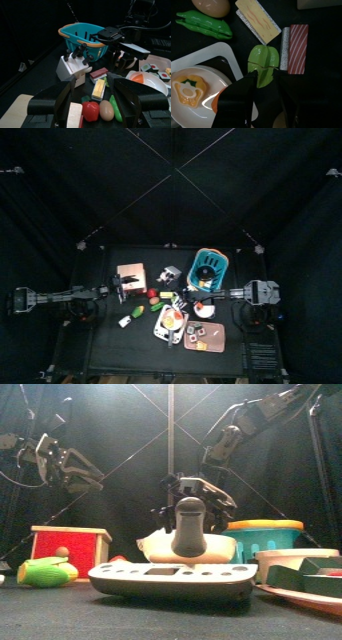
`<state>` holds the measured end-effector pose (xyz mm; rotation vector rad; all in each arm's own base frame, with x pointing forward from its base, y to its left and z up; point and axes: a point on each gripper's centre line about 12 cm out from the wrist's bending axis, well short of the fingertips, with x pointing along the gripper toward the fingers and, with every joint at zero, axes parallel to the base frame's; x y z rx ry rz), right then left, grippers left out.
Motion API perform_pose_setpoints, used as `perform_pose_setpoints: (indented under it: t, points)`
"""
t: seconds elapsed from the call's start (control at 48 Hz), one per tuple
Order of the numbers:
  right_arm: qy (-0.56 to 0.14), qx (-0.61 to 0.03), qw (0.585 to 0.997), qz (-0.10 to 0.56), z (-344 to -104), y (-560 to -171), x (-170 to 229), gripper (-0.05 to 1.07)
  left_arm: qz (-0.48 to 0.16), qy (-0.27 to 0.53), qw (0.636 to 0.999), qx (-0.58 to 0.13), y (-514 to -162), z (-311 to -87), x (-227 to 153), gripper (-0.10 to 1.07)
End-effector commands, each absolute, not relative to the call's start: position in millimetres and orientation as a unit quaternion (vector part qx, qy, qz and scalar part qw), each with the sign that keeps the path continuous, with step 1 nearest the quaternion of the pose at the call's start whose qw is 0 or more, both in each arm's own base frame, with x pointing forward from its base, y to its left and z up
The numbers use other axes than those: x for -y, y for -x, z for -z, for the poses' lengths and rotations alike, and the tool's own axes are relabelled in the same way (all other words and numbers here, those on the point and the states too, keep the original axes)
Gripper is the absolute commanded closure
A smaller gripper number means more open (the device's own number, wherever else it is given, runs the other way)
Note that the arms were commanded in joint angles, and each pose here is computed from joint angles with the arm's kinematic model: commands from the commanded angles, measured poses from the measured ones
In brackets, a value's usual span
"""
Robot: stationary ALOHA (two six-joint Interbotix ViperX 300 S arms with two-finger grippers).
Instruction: Grab starfruit
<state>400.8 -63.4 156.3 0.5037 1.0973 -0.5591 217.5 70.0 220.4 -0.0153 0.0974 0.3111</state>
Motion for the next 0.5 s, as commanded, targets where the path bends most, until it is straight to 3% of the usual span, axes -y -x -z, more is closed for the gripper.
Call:
perform_pose_setpoints:
  t: [0.0,0.104,0.333,0.479]
  points:
    - [-0.236,-0.486,0.803,0.253,-176.6,-403.1,63.1,0.3,-0.155,0.006,0.987,-0.04,-219.6,-225.5,-70.8,0.09]
    - [-0.237,-0.485,0.803,0.252,-175.7,-402.4,62.9,0.26,-0.155,0.006,0.987,-0.04,-219.6,-225.5,-70.8,0.09]
    - [-0.233,-0.484,0.805,0.252,-172.0,-402.5,63.9,0.06,-0.155,0.006,0.987,-0.041,-219.3,-224.9,-70.7,0.09]
    - [-0.234,-0.494,0.797,0.256,-161.0,-403.0,65.7,0.03,-0.155,0.006,0.987,-0.042,-219.3,-224.7,-70.7,0.09]
